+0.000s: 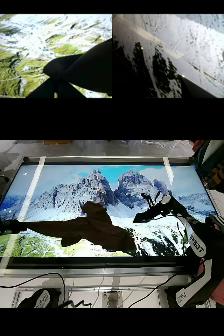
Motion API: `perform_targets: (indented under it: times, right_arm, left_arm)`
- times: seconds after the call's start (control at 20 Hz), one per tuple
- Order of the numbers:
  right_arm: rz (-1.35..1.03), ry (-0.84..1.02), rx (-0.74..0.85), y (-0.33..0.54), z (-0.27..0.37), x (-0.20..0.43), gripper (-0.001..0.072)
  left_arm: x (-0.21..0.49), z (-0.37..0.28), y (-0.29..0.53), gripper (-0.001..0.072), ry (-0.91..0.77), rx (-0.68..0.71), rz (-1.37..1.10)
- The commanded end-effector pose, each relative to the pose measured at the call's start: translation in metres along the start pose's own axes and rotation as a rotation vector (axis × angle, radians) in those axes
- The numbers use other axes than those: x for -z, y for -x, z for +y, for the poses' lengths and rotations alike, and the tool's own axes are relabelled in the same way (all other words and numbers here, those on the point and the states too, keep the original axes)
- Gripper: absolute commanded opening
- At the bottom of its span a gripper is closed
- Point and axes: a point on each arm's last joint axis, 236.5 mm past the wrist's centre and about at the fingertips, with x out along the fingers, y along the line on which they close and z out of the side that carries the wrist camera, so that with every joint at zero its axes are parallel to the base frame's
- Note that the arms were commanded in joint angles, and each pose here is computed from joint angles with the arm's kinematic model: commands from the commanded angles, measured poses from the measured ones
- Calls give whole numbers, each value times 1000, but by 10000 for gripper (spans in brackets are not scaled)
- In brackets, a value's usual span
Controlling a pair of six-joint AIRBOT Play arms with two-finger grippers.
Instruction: Fold the clothes and pants, and hang the long-sleeved shirts on hangers.
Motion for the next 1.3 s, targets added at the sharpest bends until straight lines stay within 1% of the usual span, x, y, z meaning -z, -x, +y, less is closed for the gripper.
perform_targets:
  times: [0.0, 0.3, 0.45, 0.5, 0.55, 0.6, 0.7, 0.8, 0.9, 0.95, 1.05, 1.15, 1.25]
  right_arm:
    - [68, -7, -88, -27, 34, 11, 454]
    - [169, 192, -121, -62, 89, 31, 446]
    - [176, 251, -121, -74, 106, 34, 435]
    - [170, 263, -117, -77, 110, 33, 333]
    - [155, 272, -108, -80, 113, 29, 173]
    - [132, 278, -100, -79, 113, 22, 72]
    - [80, 303, -87, -66, 115, 0, 33]
    - [-12, 323, -67, -36, 118, -33, 21]
    - [-135, 359, -22, 13, 119, -68, 17]
    - [-207, 380, 24, 45, 115, -85, 17]
    - [-376, 360, 127, 120, 107, -114, 17]
    - [-543, 345, 200, 199, 109, -125, 17]
    - [-673, 368, 256, 269, 126, -117, 17]
  left_arm:
    - [-6, -2, -4, 14, 49, 13, -21]
    - [-7, -7, -5, 15, 58, 31, -25]
    - [-7, -7, -5, 15, 58, 32, -22]
    - [-7, -8, -5, 14, 60, 35, -24]
    - [-8, -9, -5, 14, 63, 39, -26]
    - [-9, -11, -4, 15, 71, 49, -31]
    - [-16, -16, -2, 14, 92, 72, -59]
    - [-33, -19, 6, 14, 113, 90, -112]
    - [-58, -17, 24, 14, 115, 90, -183]
    - [-73, -13, 37, 14, 107, 72, -234]
    - [-108, -2, 74, 14, 93, 19, -374]
    - [-140, 8, 119, 14, 86, -43, -541]
    - [-162, 11, 167, 14, 102, -78, -717]
